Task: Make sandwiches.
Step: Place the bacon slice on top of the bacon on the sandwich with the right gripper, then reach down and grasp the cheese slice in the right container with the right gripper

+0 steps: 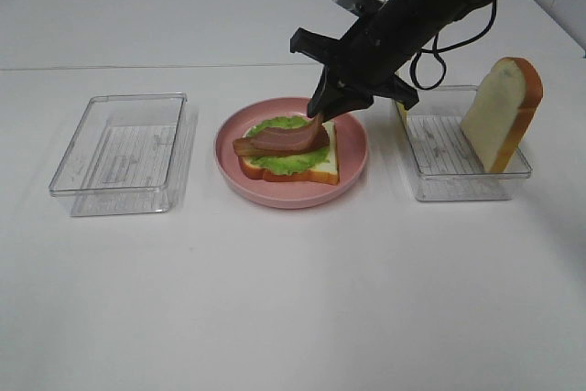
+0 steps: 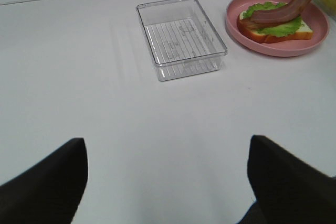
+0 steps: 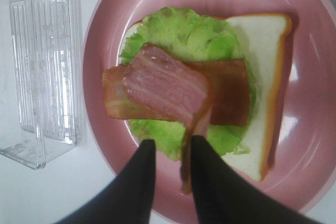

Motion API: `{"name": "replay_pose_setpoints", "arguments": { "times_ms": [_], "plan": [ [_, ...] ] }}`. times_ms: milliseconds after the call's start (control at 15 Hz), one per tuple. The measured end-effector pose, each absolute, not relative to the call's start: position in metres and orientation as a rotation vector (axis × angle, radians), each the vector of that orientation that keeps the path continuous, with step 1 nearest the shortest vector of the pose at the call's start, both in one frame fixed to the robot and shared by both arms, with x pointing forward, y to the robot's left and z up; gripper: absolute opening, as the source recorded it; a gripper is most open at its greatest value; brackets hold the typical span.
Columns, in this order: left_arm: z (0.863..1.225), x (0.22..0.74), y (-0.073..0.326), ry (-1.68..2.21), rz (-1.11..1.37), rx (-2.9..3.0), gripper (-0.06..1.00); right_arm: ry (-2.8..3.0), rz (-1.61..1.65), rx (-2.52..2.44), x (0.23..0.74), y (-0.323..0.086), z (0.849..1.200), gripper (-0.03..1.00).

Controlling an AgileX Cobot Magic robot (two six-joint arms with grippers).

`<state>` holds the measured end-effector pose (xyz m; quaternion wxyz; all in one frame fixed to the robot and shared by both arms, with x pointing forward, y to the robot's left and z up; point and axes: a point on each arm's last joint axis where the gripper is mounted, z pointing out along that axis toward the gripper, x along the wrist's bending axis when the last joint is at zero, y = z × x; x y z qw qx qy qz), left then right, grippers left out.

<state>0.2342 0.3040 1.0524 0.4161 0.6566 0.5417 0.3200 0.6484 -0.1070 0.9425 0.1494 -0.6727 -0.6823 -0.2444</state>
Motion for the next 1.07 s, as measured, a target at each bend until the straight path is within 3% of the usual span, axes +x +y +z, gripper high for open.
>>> {"name": "replay_pose_setpoints", "arguments": {
  "times_ms": [133,267,600,1067],
  "plan": [
    [1.052,0.234,0.304,1.36,0.803,1.649,0.79,-1.96,-0.695,-1.929,0.648,-0.107,0.942,0.55],
    [1.052,0.234,0.304,1.36,0.803,1.649,0.79,-1.961,-0.69,-1.927,0.647,-0.107,0.942,0.68],
    [1.052,0.234,0.304,1.36,0.803,1.649,0.79,-2.024,-0.655,-1.885,0.641,-0.11,0.957,0.72],
    [1.052,0.234,0.304,1.36,0.803,1.649,0.79,-2.245,-0.675,-1.866,0.623,-0.127,1.021,0.72]
  ]
}}
